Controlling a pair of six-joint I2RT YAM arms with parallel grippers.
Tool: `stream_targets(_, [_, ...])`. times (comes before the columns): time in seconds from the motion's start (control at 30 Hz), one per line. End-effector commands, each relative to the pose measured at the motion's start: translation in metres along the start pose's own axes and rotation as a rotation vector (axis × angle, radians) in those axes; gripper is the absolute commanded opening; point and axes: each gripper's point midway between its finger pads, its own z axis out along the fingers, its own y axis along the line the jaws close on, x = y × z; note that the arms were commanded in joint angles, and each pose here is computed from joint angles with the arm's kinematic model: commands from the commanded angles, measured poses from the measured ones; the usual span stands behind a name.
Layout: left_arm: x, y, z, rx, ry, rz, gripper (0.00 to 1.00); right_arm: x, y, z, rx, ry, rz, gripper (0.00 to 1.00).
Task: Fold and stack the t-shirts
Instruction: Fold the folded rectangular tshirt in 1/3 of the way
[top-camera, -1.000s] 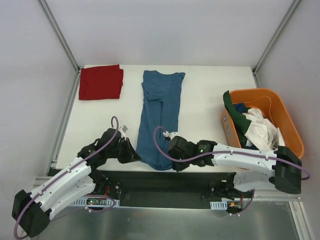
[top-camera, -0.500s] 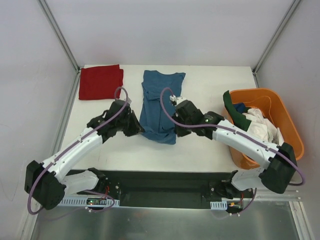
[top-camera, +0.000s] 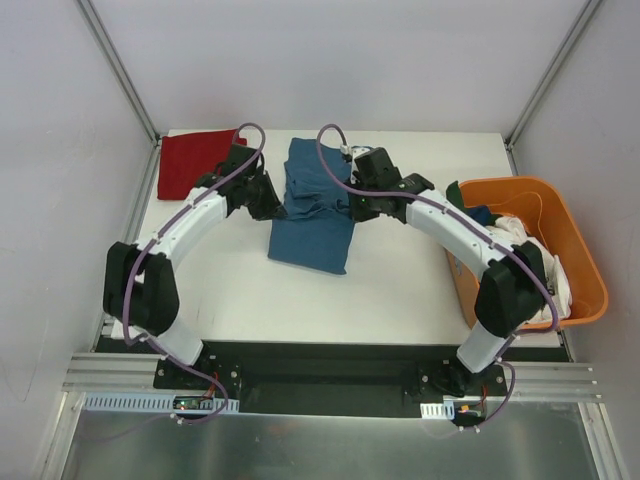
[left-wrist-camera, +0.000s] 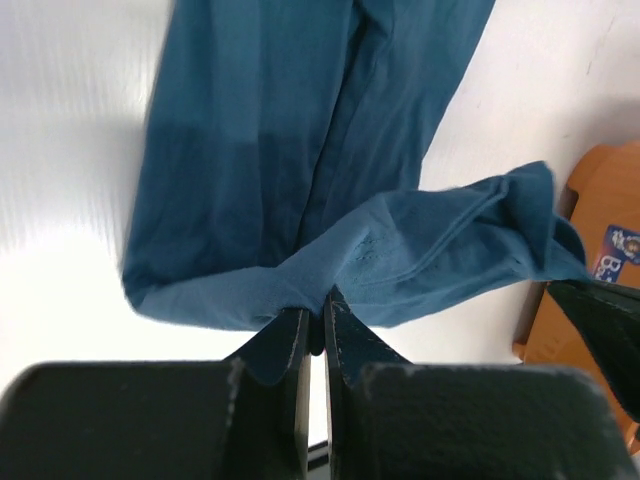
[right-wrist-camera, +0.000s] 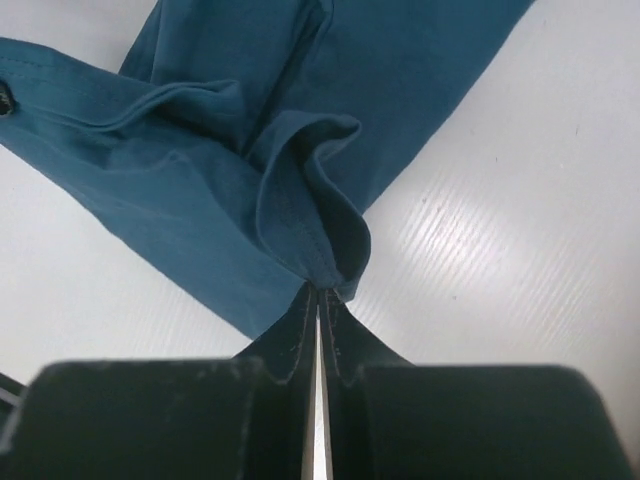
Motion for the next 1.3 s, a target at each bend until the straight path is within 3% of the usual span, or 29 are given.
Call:
stream_targets(0.0, [-0.026, -0.018, 0.011, 0.065, 0.006, 0.055, 0.00, -0.033, 0.000, 0.016, -0.074, -0.038, -0.031, 0.01])
stream_targets(0.17, [-0.043, -0.019, 0.035, 0.078, 0.040, 0.034, 0.00, -0.054, -0.016, 0.037, -0.117, -0.047, -0.031, 0.01])
stream_targets(0.47, [-0.058, -0.007, 0.075, 0.069, 0.088, -0.009, 0.06, -0.046, -0.042, 0.093, -0.193, 0.026, -0.045, 0.04])
stream_targets(0.53, [-0.063, -0.006, 0.080, 0.069, 0.087, -0.016, 0.11, -0.047, -0.051, 0.106, -0.194, 0.036, -0.022, 0.05])
stream_targets(0.57, [-0.063, -0.003, 0.085, 0.063, 0.093, -0.020, 0.19, -0.047, -0.053, 0.110, -0.201, 0.040, -0.013, 0.06])
stream_targets(0.67, [-0.068, -0.003, 0.086, 0.067, 0.088, -0.020, 0.37, -0.050, -0.060, 0.119, -0.220, 0.054, 0.020, 0.17])
stream_targets(0.7, [-0.070, -0.004, 0.084, 0.070, 0.082, -0.018, 0.63, -0.041, -0.060, 0.120, -0.234, 0.099, 0.037, 0.26])
stream_targets(0.77, [-0.072, -0.008, 0.076, 0.080, 0.068, -0.001, 0.75, -0.043, -0.061, 0.115, -0.243, 0.106, 0.044, 0.36])
stream_targets(0.8, [-0.068, -0.004, 0.074, 0.074, 0.073, -0.003, 0.85, -0.043, -0.059, 0.109, -0.248, 0.109, 0.044, 0.49])
stream_targets(0.87, [-0.067, -0.009, 0.061, 0.088, 0.058, 0.013, 0.99, -0.039, -0.057, 0.095, -0.253, 0.109, 0.045, 0.56])
stream_targets(0.97, [-0.056, -0.008, 0.042, 0.092, 0.053, 0.012, 0.99, -0.031, -0.050, 0.075, -0.265, 0.103, 0.063, 0.77])
stream_targets(1.0, [-0.044, 0.001, 0.042, 0.074, 0.074, 0.002, 0.99, -0.030, -0.046, 0.070, -0.273, 0.092, 0.068, 0.96])
stream_targets(1.27, [0.017, 0.046, -0.001, -0.020, 0.056, -0.047, 0.99, 0.012, -0.006, 0.021, -0.278, 0.067, 0.075, 0.96])
